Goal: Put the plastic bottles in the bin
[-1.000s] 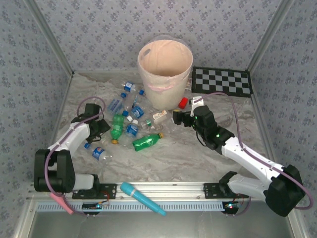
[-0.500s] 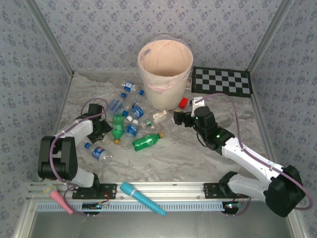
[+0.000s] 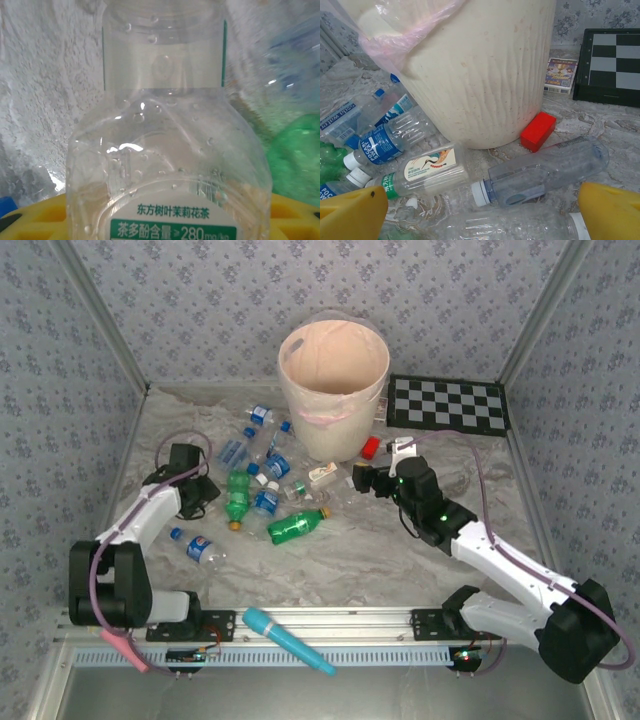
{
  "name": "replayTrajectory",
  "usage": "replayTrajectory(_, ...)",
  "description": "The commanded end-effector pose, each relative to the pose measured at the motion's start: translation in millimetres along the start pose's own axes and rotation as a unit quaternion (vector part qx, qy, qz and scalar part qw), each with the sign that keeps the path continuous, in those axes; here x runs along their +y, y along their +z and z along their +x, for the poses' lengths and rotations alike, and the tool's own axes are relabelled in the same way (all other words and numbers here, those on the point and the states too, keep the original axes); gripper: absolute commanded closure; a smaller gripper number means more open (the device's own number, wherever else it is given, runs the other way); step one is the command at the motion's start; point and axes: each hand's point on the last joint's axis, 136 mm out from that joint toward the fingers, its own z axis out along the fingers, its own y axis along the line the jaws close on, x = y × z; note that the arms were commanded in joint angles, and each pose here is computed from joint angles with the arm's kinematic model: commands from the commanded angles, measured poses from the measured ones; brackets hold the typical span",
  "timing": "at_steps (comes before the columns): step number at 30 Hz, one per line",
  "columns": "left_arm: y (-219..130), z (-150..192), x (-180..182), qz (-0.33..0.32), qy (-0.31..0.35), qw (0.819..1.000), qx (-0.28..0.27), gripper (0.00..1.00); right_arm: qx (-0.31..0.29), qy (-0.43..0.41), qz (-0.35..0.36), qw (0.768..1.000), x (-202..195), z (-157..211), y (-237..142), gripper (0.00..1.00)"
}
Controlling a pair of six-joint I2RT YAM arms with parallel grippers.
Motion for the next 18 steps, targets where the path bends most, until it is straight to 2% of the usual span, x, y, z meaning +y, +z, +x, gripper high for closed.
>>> replayTrajectory(1,-33.0,-17.4,-14.5,0.034,-0.001,0.999,-0.023,0.43,-0.018,0.012,-0.029,0.999,7.1,-5.6,-6.2,0.0)
replayTrajectory(8,-102.3,-49.4,-68.2,0.128,0.031,0.987,-0.089,0.42,-0.063,0.011,-0.076,0.995,19.3,-14.8,-20.7,0.0)
replayTrajectory(18,-201.9,-80.2,-174.4,0.238,0.114,0.95,-0.168,0.42,-0.099,0.006,-0.086,0.991,20.1,-22.9,-36.3,0.0)
